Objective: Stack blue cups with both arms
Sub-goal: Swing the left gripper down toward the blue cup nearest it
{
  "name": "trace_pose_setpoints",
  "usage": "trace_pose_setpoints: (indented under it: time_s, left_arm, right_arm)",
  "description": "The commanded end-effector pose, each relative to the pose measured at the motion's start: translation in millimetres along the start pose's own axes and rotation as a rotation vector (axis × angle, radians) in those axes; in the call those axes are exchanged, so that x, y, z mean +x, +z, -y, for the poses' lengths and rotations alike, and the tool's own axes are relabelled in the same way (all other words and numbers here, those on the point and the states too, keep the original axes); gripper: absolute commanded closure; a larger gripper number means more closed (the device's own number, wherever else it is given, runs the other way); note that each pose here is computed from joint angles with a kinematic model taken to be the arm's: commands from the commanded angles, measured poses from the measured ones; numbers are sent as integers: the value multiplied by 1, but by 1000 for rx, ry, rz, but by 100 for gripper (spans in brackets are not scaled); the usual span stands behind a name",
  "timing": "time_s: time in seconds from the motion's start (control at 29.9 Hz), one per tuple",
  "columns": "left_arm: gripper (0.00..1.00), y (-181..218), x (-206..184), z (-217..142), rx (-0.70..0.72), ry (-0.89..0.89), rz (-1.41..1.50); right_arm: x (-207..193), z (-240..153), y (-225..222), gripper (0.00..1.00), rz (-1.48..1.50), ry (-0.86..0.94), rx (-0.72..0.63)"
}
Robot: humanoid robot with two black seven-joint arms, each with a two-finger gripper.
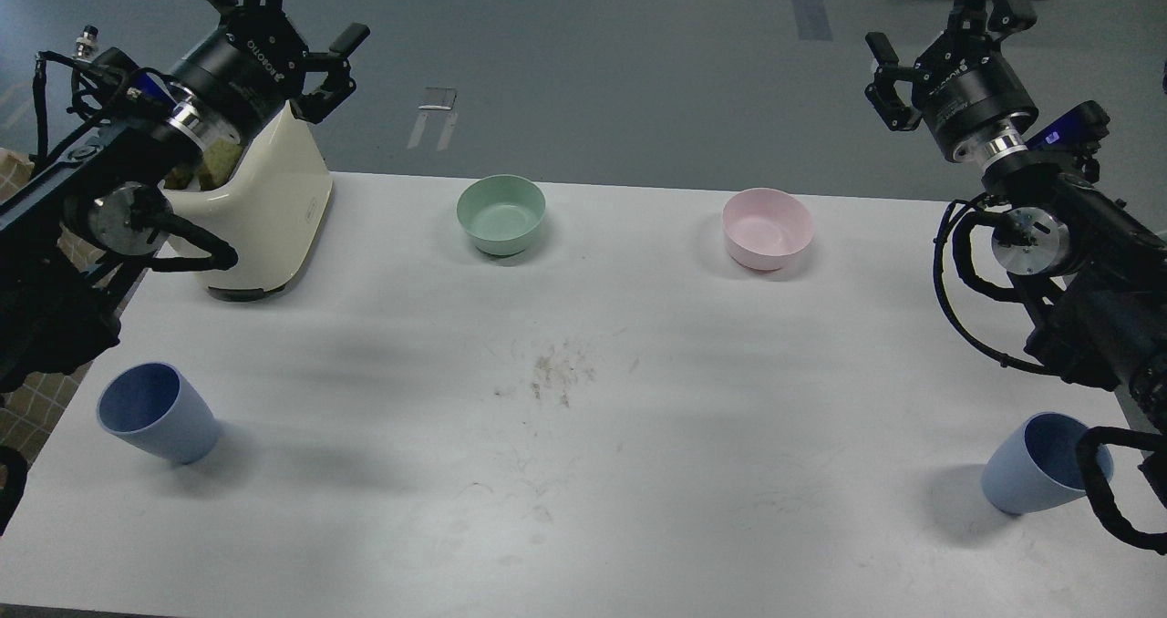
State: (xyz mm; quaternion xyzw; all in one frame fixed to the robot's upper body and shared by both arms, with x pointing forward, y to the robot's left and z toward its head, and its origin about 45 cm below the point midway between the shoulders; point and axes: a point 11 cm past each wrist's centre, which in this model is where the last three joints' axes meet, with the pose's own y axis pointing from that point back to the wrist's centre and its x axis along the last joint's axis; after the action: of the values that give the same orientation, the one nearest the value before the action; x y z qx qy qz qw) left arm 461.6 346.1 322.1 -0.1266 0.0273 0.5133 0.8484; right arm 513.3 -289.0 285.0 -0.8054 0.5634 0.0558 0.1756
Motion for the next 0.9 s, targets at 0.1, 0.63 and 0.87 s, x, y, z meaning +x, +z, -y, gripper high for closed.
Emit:
trace_pose_setpoints:
  time_s: [0.1, 0.63, 0.87]
  left_arm:
    - [2, 26, 9, -7, 9, -10, 101]
    - [2, 97, 2, -62, 295, -220, 887]
    - [2, 120, 1, -95, 432, -292, 1180]
  right_arm:
    - [2, 0, -2, 0, -6, 3, 1]
    - [4, -1, -4, 0, -10, 6, 3]
    - [4, -1, -4, 0, -11, 5, 2]
